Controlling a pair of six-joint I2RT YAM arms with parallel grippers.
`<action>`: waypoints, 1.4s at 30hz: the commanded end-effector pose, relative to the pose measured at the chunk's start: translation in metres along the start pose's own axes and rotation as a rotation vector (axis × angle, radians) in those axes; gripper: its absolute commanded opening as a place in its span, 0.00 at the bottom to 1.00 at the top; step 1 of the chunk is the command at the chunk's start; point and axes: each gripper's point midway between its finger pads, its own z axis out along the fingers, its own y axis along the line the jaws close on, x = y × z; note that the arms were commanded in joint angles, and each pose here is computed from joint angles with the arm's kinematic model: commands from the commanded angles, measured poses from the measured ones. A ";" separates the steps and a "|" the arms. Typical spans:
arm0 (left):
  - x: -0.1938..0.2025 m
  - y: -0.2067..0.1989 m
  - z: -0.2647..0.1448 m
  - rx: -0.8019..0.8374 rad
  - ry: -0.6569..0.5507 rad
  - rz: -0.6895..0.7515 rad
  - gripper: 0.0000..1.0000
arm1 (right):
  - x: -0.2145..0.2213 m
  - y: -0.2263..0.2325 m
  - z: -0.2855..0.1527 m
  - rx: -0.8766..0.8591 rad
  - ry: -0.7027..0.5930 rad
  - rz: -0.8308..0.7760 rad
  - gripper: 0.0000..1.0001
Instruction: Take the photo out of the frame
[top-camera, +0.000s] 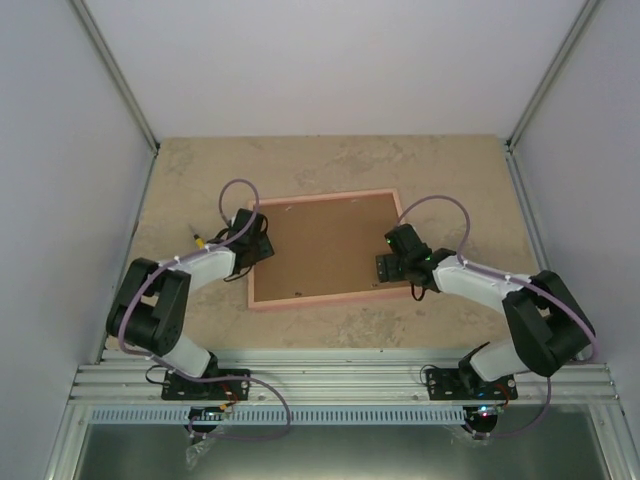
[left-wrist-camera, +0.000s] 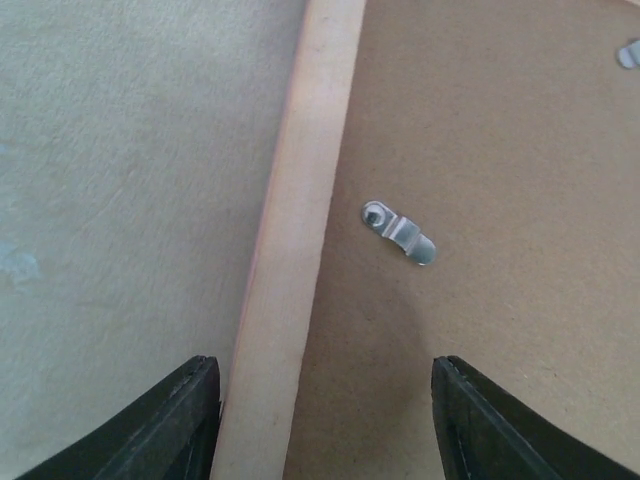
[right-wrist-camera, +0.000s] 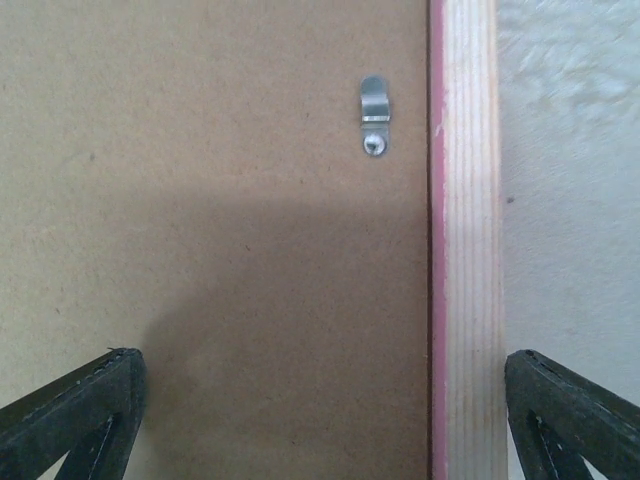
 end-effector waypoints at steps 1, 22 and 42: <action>-0.008 -0.041 -0.027 0.148 -0.039 0.017 0.61 | -0.049 0.011 -0.029 0.006 -0.162 0.068 0.98; 0.038 0.000 -0.033 0.093 0.028 0.001 0.63 | -0.039 0.077 -0.066 -0.182 -0.224 -0.178 0.98; 0.054 -0.002 -0.030 0.132 0.073 0.030 0.25 | 0.035 0.180 -0.082 -0.202 -0.248 -0.886 0.98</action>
